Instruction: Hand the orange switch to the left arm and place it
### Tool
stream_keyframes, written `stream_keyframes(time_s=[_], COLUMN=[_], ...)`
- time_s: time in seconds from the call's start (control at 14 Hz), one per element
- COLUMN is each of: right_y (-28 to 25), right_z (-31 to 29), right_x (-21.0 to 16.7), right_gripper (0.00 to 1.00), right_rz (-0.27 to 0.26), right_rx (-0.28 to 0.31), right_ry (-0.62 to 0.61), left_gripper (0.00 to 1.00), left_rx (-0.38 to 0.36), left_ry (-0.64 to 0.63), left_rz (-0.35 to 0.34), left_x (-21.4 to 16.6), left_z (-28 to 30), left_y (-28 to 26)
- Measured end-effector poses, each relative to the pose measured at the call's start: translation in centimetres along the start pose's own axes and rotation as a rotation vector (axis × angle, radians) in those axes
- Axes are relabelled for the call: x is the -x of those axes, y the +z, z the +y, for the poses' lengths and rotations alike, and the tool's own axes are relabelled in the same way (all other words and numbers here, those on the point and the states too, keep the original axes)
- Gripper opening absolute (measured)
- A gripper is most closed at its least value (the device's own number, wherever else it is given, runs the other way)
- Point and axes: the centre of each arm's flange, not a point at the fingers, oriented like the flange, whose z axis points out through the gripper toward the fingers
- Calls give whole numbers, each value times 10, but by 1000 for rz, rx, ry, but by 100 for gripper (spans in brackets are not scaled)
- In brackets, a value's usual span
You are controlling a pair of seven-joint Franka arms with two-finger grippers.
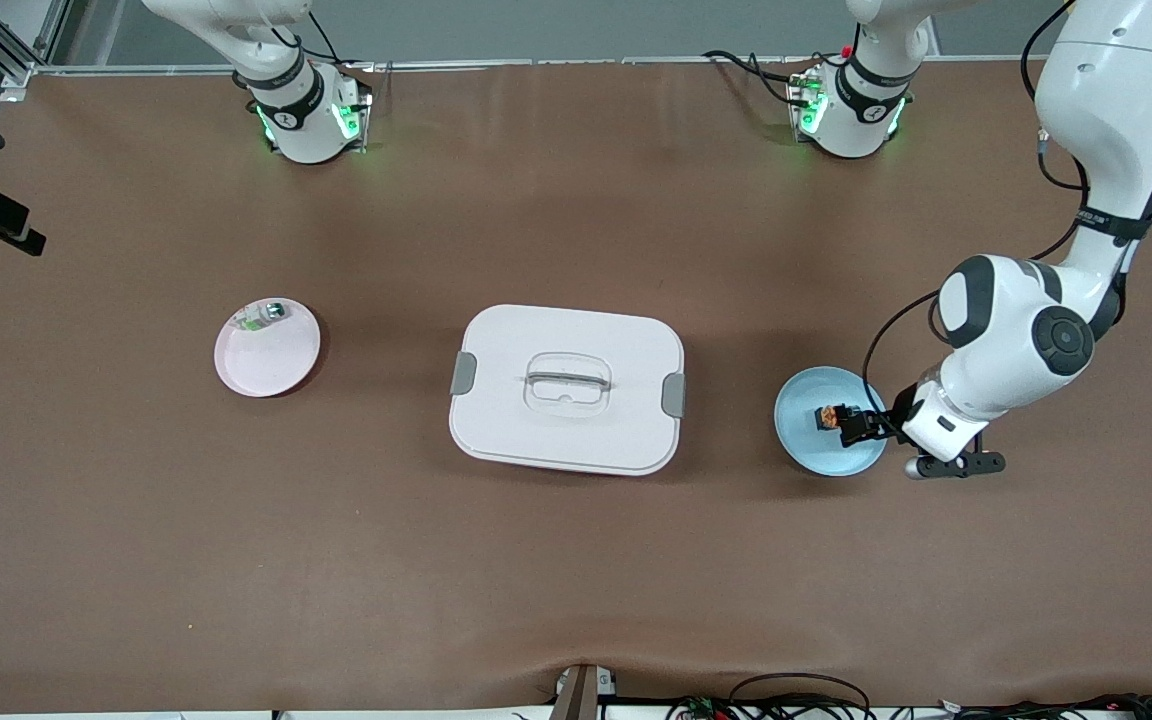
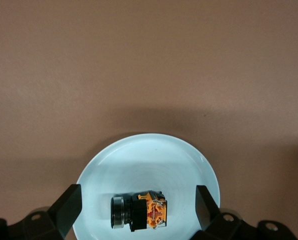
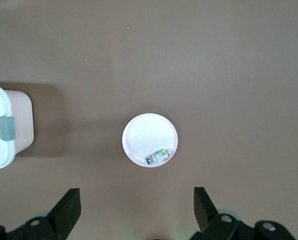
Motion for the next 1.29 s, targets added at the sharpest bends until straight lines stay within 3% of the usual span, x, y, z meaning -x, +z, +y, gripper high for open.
stream_keyframes(time_s=[0.5,0.93,1.29], right_y=[0,1,-1], right_z=[-2,-11,-14], right_x=[0,0,-3], right_gripper=[100,100,100], right_rz=[0,0,24], right_rx=[0,1,0], right_ry=[-4,-20,-26], left_gripper=[100,100,100], left_rx=[-42,-126,-167], left_ry=[8,14,29], left_rz=[13,-31,-37], left_x=[-20,4,25], left_z=[0,-13,-4], left_y=[-87,-182,-230])
